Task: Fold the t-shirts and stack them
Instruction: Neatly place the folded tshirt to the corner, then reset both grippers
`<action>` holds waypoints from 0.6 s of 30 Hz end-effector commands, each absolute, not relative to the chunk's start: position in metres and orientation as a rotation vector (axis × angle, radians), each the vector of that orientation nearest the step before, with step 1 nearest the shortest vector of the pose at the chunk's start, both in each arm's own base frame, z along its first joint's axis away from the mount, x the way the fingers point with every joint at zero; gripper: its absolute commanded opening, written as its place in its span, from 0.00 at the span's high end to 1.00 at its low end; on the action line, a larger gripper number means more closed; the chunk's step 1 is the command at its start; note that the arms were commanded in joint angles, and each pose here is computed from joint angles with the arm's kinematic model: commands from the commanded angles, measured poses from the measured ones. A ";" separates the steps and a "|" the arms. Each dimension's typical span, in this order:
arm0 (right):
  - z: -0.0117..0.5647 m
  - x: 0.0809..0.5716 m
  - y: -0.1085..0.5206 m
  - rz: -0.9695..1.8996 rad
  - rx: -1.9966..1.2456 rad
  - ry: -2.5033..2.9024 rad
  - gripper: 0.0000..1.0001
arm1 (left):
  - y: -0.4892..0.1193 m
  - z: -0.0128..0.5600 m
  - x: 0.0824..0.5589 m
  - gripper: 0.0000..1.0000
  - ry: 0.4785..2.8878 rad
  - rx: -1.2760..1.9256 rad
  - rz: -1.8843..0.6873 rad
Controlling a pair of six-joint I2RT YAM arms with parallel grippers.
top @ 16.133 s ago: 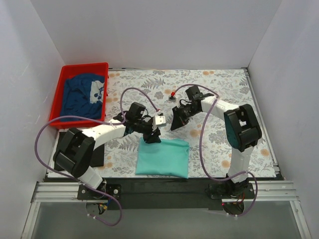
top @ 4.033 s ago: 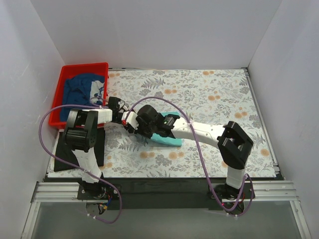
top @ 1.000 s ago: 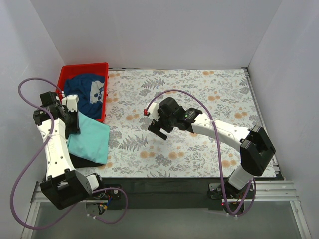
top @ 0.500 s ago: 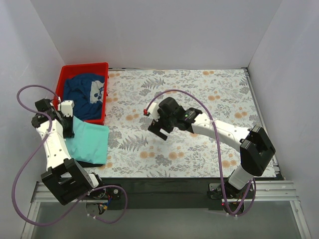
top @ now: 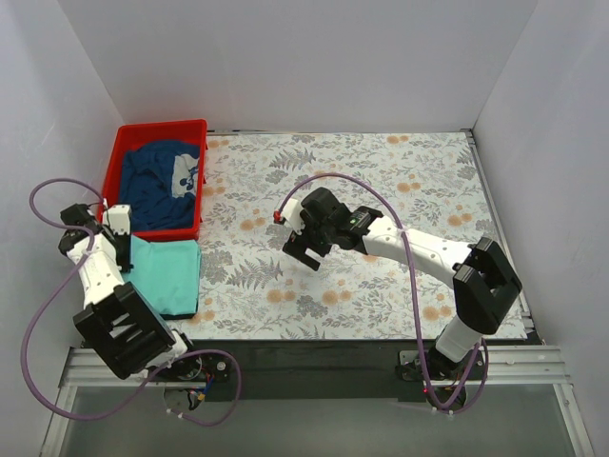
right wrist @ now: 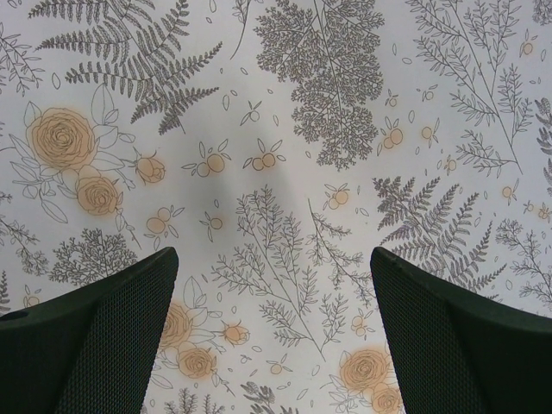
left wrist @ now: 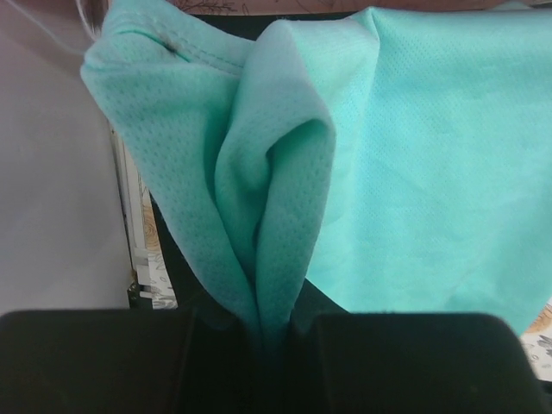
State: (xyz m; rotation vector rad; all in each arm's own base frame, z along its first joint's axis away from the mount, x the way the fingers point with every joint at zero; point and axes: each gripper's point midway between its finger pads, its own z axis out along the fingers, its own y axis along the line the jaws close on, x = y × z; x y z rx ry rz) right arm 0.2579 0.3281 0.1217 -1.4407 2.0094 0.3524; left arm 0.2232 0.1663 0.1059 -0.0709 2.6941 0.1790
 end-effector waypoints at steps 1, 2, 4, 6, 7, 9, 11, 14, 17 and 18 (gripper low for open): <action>0.119 0.258 0.330 0.369 -1.441 2.021 0.02 | 0.181 0.102 0.230 1.00 2.660 -0.042 0.254; 0.119 0.258 0.331 0.367 -1.442 2.021 0.02 | 0.181 0.098 0.227 1.00 2.668 -0.045 0.259; 0.118 0.258 0.331 0.366 -1.444 2.025 0.02 | 0.185 0.095 0.227 1.00 2.667 -0.054 0.277; 0.117 0.258 0.330 0.365 -1.447 2.029 0.02 | 0.189 0.092 0.226 0.96 2.675 -0.069 0.291; 0.117 0.258 0.331 0.365 -1.446 2.027 0.02 | 0.192 0.092 0.226 0.90 2.675 -0.077 0.303; 0.118 0.259 0.331 0.364 -1.445 2.026 0.02 | 0.198 0.095 0.227 0.60 2.670 -0.091 0.323; 0.119 0.259 0.331 0.365 -1.444 2.024 0.02 | 0.204 0.099 0.227 0.30 2.665 -0.101 0.348; 0.121 0.259 0.331 0.363 -1.446 2.019 0.02 | 0.211 0.114 0.231 0.18 2.641 -0.097 0.385; 0.125 0.260 0.332 0.374 -1.439 2.012 0.02 | 0.213 0.137 0.239 0.18 2.603 -0.062 0.391; 0.126 0.259 0.332 0.378 -1.437 2.010 0.02 | 0.210 0.144 0.238 0.17 2.602 -0.050 0.374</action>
